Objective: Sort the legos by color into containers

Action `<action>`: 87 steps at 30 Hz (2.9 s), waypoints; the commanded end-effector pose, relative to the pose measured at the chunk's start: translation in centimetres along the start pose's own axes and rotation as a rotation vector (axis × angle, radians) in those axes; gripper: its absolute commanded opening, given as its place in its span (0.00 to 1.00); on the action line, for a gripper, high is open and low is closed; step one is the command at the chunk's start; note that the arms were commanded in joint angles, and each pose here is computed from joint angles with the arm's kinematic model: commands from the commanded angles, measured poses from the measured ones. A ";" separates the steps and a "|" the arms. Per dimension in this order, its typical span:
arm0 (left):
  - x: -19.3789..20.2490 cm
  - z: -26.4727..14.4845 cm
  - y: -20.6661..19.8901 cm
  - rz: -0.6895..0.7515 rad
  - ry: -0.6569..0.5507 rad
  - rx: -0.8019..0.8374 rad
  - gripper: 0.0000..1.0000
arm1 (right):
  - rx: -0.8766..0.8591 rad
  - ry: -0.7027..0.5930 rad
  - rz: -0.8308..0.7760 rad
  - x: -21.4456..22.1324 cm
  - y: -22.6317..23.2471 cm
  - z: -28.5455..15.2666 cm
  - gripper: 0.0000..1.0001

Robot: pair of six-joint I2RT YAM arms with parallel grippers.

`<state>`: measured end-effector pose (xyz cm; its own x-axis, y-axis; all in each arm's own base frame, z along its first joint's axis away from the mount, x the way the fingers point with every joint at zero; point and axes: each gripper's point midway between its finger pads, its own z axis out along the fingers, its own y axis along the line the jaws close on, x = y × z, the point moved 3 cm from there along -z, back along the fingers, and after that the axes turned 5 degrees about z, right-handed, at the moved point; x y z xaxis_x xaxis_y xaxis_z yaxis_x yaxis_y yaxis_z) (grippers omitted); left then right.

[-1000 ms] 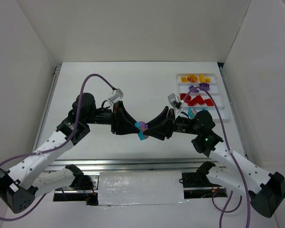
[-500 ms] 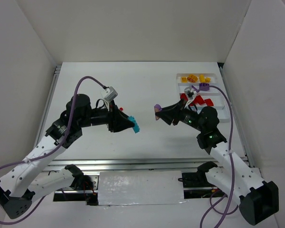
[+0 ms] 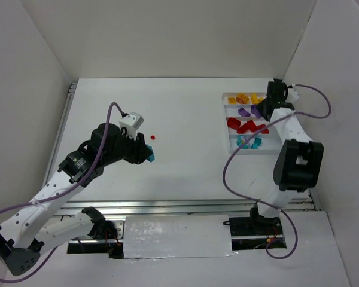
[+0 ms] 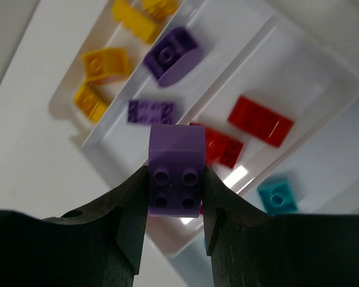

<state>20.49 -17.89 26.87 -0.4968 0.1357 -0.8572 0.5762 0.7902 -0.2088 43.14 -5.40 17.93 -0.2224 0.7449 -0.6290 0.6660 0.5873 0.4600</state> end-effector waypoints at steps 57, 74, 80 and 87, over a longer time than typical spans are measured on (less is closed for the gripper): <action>-0.6 -0.7 0.6 0.069 -0.047 -0.030 0.00 | 0.056 0.233 -0.004 -4.5 -0.5 14.4 0.00; -0.5 -0.6 0.6 0.070 -0.039 -0.028 0.00 | 0.180 0.116 -0.024 -7.2 -2.2 14.9 0.12; -0.5 -0.7 0.6 0.071 -0.043 -0.031 0.00 | 0.174 0.099 -0.028 -7.9 -1.5 15.0 0.51; -0.5 -0.5 0.6 0.070 -0.038 -0.024 0.00 | 0.159 0.097 -0.021 -8.4 -0.9 14.2 0.74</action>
<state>20.66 -16.88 26.51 -0.4691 0.1786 -0.8649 0.5681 0.8109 -0.1406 54.42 -15.08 11.28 -0.3712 0.7586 -0.5355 0.7449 0.5876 0.3160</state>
